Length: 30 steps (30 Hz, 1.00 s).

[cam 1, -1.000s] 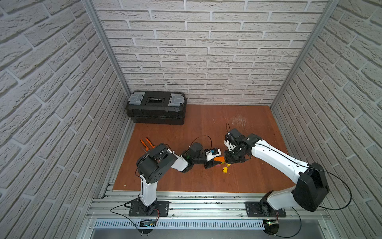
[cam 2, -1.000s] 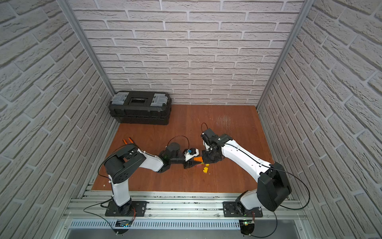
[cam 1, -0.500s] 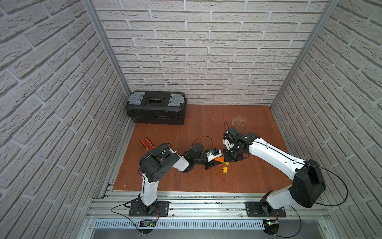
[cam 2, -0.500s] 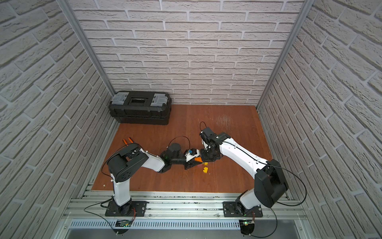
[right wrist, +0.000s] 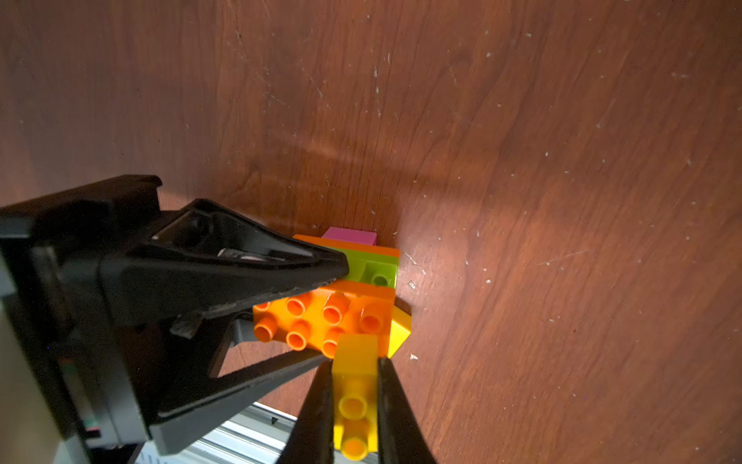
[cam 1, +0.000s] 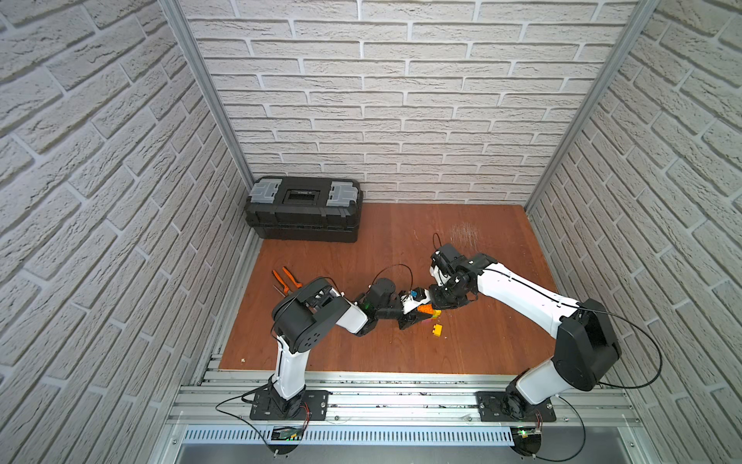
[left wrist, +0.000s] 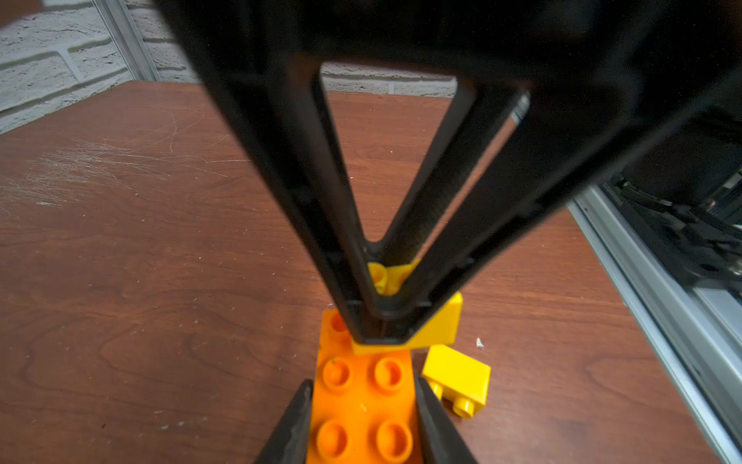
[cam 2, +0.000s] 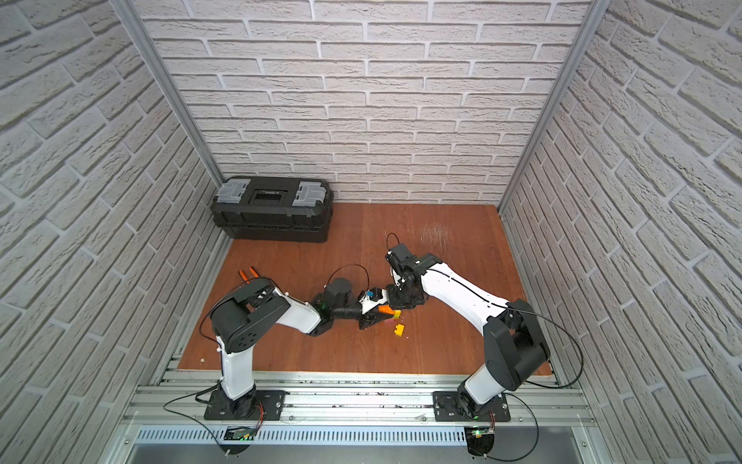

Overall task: Assemble a carrot with lego
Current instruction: Adjust the lego brick at the center of the board, then assemble the lego brick with the lego brick.

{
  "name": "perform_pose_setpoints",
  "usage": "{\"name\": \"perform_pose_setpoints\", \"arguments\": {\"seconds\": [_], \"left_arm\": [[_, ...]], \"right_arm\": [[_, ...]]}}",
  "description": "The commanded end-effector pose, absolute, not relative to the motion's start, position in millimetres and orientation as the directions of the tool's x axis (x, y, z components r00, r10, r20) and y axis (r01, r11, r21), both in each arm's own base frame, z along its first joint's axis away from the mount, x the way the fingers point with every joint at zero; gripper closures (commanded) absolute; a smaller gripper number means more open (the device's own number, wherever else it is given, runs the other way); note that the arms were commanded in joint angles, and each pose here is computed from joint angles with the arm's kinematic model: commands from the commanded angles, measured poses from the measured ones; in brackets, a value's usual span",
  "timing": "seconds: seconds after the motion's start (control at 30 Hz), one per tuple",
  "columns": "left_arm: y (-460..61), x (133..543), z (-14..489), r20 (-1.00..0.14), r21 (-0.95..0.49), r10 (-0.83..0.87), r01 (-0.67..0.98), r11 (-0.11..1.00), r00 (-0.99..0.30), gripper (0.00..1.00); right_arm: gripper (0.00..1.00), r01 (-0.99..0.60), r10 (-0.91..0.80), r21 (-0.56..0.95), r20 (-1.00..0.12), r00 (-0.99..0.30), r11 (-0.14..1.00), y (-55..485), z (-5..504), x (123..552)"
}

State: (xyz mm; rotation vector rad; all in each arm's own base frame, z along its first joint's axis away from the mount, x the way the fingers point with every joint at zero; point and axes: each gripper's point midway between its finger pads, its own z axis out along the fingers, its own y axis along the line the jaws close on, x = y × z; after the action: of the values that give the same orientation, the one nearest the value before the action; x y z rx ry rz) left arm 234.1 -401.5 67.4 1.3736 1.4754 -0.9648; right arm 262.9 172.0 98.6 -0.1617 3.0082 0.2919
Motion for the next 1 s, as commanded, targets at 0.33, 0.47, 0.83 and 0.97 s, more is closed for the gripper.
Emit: {"name": "perform_pose_setpoints", "arguments": {"seconds": [0.33,0.47,0.83,0.97], "left_arm": [[-404.5,231.2,61.8,-0.950,-0.003,0.312,0.997,0.075,-0.026,0.78],[-405.2,230.7,62.2,-0.950,-0.007,0.309,0.997,0.074,-0.030,0.79],[-405.1,230.7,60.0,-0.949,-0.022,0.311,0.997,0.074,-0.044,0.83],[-406.2,231.4,59.5,-0.949,-0.028,0.310,0.997,0.076,-0.050,0.84]], "right_arm": [[0.98,-0.107,-0.080,0.185,-0.149,-0.986,0.977,172.6,99.5,275.9],[0.98,-0.099,-0.074,0.178,-0.142,-0.987,0.979,170.8,94.9,274.6],[0.98,-0.094,-0.070,0.152,-0.157,-0.985,0.984,164.9,100.2,275.9],[0.98,-0.094,-0.072,0.141,-0.154,-0.985,0.985,162.8,100.9,274.8]]}}
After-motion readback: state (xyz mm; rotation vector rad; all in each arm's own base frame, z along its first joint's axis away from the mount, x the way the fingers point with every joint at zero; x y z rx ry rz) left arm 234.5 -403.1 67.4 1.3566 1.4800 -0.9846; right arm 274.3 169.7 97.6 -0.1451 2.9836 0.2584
